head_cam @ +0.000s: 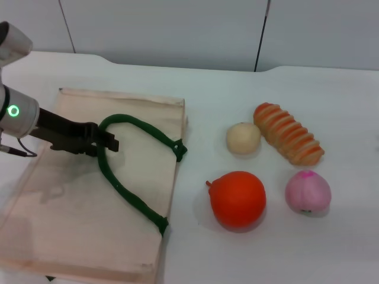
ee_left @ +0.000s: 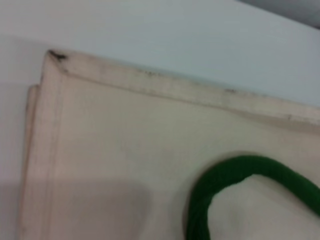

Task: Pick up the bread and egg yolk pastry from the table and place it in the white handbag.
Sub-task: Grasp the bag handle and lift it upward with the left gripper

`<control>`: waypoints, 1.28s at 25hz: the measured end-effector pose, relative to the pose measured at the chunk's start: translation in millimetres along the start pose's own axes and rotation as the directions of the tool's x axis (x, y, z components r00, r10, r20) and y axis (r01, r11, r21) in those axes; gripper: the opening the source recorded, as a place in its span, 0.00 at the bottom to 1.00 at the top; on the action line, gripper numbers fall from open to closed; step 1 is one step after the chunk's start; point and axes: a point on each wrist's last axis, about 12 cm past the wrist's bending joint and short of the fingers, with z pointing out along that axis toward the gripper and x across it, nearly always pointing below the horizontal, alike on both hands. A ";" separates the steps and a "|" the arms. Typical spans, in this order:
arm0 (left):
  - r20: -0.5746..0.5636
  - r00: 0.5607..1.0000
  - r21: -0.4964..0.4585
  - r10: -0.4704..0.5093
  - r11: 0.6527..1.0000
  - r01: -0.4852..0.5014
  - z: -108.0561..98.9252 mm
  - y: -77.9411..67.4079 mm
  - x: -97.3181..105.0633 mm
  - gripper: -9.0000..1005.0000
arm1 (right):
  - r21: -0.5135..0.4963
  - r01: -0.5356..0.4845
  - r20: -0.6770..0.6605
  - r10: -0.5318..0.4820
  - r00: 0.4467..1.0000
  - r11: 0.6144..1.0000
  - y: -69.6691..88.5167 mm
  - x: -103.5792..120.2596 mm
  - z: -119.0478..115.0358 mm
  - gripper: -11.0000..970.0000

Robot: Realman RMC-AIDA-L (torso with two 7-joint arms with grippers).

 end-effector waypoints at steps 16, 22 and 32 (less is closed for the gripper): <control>-0.060 0.998 -0.054 0.029 0.998 -0.032 10.0 -4.2 -1.7 0.62 | -0.008 -0.003 0.005 0.003 1.000 1.000 1.8 -0.3 1.2 0.86; -0.096 0.995 -0.090 0.035 0.995 -0.044 10.9 -5.8 -4.8 0.54 | -0.011 -0.025 0.009 0.025 1.000 1.000 2.2 -0.8 1.2 0.86; -0.150 0.987 -0.148 0.048 0.986 -0.071 10.2 -10.1 -10.0 0.40 | -0.022 -0.028 0.012 0.028 1.000 0.999 3.4 -1.2 2.1 0.86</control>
